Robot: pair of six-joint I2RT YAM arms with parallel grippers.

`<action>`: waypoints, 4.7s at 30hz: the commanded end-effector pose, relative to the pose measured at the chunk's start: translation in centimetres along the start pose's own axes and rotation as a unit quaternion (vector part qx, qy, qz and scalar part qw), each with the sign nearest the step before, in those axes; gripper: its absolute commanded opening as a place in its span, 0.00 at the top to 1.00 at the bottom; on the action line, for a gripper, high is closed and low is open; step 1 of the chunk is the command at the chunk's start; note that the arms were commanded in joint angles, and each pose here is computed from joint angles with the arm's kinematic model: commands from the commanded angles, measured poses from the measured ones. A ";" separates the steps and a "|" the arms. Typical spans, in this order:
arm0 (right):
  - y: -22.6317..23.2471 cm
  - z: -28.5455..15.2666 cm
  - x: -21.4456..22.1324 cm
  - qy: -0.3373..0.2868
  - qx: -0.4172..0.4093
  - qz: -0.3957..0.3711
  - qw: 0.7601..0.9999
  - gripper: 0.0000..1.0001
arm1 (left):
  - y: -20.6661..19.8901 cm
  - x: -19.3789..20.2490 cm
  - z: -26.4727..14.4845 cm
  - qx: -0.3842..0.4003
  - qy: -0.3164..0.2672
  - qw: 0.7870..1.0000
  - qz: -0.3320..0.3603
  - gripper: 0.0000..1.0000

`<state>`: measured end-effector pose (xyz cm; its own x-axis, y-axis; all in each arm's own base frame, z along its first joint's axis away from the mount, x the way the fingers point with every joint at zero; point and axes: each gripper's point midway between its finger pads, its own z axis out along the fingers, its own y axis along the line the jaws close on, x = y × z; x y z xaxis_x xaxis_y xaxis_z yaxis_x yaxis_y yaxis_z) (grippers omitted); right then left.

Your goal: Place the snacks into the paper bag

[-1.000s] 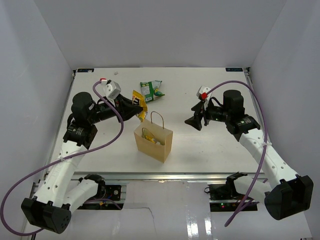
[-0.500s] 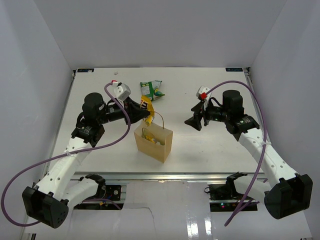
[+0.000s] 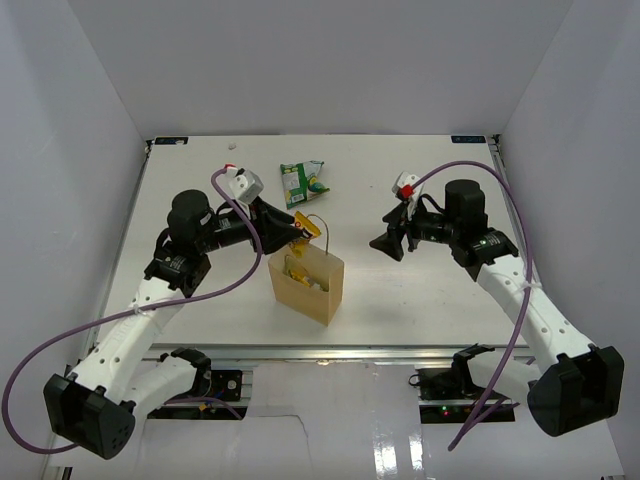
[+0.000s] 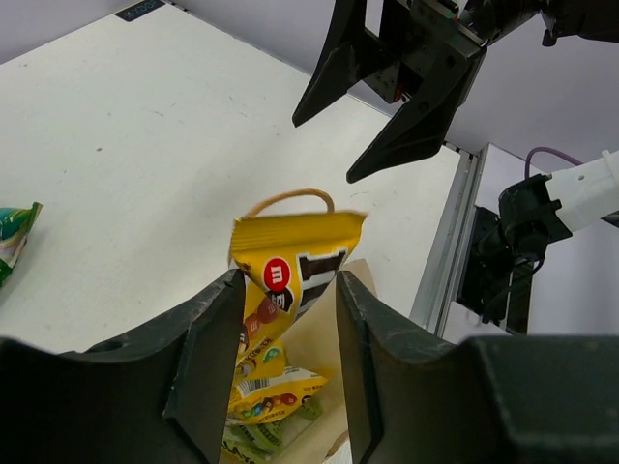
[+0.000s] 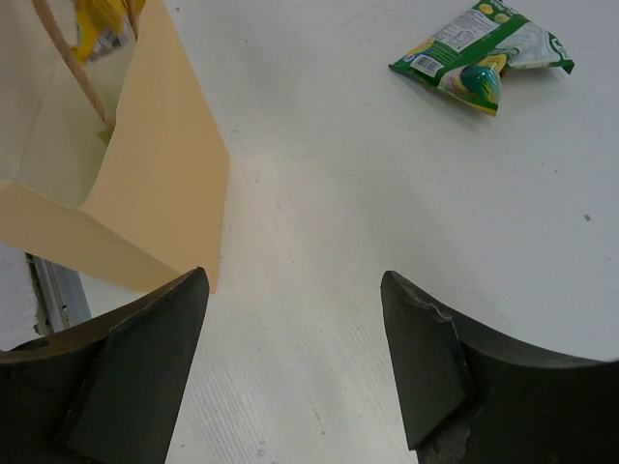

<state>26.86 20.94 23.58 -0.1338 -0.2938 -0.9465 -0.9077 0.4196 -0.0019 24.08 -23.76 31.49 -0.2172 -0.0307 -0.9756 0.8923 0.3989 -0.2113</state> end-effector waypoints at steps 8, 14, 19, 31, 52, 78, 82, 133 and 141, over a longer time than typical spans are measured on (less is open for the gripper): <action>-0.9 0.7 -1.7 -0.021 -0.009 -0.025 0.999 0.22 | -0.7 -2.0 -0.7 -0.010 -0.022 1.000 0.018 0.45; -2.5 2.1 -2.4 -0.029 0.007 0.013 0.999 0.22 | 0.1 -4.7 -2.2 -0.079 -0.053 0.995 0.026 0.46; -9.4 8.3 1.9 0.076 0.140 0.190 0.969 0.18 | 2.9 -5.9 -6.5 -0.249 -0.102 0.960 -0.082 0.36; -18.1 25.0 0.6 0.062 0.090 0.256 0.960 0.11 | 2.6 -2.5 -12.0 -0.348 -0.166 0.895 -0.227 0.15; -20.3 32.5 5.2 0.027 0.152 0.297 0.942 0.58 | 3.3 -0.2 -11.8 -0.368 -0.136 0.878 -0.275 0.13; -8.2 6.2 -15.4 -0.125 -0.053 -0.097 0.986 0.92 | 3.4 1.4 -9.6 -0.317 -0.141 0.902 -0.258 0.12; -4.2 2.8 -18.7 -0.152 -0.068 -0.136 0.977 0.92 | 3.2 1.9 -9.8 -0.313 -0.146 0.900 -0.264 0.12; 13.3 4.7 -13.3 -0.072 0.030 -0.411 0.908 0.92 | 2.3 3.4 -11.7 -0.320 -0.176 0.889 -0.278 0.12; 13.2 4.9 -11.0 -0.047 0.020 -0.438 0.897 0.92 | 1.8 3.4 -12.2 -0.317 -0.182 0.888 -0.278 0.12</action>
<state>18.25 34.10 29.49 0.6069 -0.4968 -0.6204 -0.6947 0.0474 -0.7177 20.32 -12.17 28.97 -0.3049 -0.6288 -0.7153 0.2757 0.6606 -0.6983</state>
